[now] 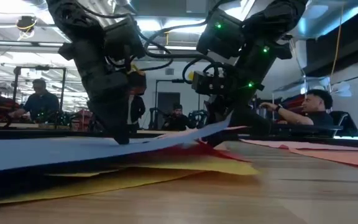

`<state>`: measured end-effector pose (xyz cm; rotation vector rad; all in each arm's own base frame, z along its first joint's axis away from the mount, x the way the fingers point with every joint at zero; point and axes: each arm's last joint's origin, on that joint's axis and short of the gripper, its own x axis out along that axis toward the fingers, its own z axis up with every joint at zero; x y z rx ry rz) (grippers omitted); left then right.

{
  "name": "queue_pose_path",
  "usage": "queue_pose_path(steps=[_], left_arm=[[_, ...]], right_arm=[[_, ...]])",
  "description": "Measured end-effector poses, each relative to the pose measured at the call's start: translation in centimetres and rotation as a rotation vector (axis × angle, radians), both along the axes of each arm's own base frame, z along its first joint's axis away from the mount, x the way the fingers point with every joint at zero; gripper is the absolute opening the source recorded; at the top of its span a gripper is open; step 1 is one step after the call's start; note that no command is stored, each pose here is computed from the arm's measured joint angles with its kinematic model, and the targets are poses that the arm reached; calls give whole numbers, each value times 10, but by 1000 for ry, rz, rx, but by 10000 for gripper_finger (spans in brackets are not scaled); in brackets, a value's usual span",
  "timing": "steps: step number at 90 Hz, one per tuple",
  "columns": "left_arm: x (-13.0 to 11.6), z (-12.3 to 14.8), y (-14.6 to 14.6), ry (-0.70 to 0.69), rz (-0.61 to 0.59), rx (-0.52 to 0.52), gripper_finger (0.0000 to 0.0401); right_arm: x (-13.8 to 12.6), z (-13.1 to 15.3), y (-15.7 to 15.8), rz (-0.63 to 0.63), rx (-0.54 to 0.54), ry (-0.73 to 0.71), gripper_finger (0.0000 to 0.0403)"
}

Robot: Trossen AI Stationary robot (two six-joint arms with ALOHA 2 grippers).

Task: Organize paper
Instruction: Put the orange paper to the bottom right of the table

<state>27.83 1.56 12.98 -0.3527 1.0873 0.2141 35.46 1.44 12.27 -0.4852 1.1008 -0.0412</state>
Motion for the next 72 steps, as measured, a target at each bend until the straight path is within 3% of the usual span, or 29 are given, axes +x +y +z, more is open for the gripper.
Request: queue_pose_path(steps=[17,31,58,72], left_arm=[[-3,2,0,15,4,0,9],[-13,15,0,47,15,27,1],[-33,55,5,130,30,191,0],[-47,62,10,209,63,242,0]], right_arm=[[0,0,0,-1,0,0,122],[0,0,0,-1,0,0,122],[0,0,0,-1,0,0,122],[0,0,0,0,0,1,122]])
